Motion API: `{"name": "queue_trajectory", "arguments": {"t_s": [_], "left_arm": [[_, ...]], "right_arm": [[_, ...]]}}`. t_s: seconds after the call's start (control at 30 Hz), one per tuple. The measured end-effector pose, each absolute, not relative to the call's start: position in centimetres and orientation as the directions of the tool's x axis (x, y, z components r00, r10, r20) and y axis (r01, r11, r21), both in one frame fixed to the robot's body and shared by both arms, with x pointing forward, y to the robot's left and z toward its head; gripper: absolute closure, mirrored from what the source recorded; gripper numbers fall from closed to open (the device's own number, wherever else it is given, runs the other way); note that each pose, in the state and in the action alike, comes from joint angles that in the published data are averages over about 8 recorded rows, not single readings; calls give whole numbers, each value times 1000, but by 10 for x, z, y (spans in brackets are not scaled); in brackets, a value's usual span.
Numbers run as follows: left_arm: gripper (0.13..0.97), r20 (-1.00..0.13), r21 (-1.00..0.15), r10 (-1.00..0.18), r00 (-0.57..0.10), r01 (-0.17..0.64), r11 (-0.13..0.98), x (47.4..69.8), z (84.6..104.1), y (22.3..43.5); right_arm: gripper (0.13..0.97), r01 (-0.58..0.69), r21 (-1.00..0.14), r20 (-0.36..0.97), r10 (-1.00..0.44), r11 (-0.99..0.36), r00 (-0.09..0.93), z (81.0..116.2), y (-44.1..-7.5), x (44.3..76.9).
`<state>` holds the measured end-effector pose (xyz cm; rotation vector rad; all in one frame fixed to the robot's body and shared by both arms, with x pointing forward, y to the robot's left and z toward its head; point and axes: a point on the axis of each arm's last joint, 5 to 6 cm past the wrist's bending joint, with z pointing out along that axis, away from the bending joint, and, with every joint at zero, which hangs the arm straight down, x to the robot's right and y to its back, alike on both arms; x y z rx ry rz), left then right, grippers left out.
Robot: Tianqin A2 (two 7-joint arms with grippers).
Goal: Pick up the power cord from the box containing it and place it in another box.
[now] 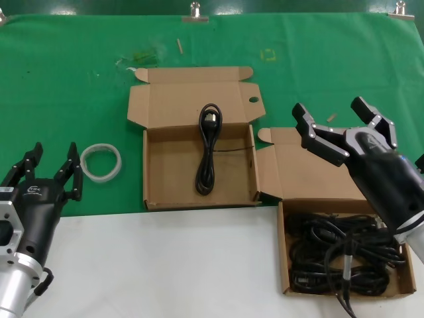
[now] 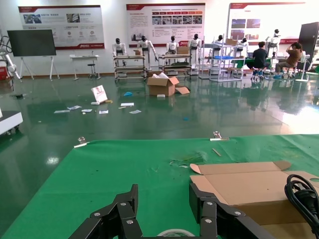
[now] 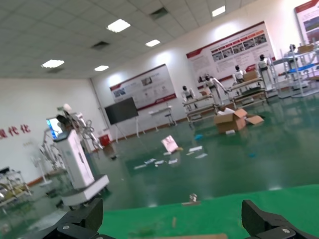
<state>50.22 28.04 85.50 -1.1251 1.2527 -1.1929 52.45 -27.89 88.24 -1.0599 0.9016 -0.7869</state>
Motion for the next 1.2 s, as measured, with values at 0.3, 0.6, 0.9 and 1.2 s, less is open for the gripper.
{"name": "queue_trajectory", "arguments": {"t_s": [0.3, 0.6, 0.9, 1.2], "left_arm": [[679, -71, -997, -997, -35, 22, 70, 502, 855, 280], [632, -71, -997, -997, -35, 22, 70, 502, 855, 280], [512, -71, -997, -997, -35, 22, 70, 502, 855, 280], [351, -71, -997, -997, -35, 22, 70, 502, 855, 280]], "right_arm": [[130, 87, -967, -192, -913, 238, 360, 876, -278, 523], [130, 69, -982, -148, -944, 175, 295, 871, -278, 520], [130, 53, -992, -98, -969, 113, 228, 866, -279, 518], [130, 40, -998, -44, -986, 51, 163, 862, -279, 515]]}}
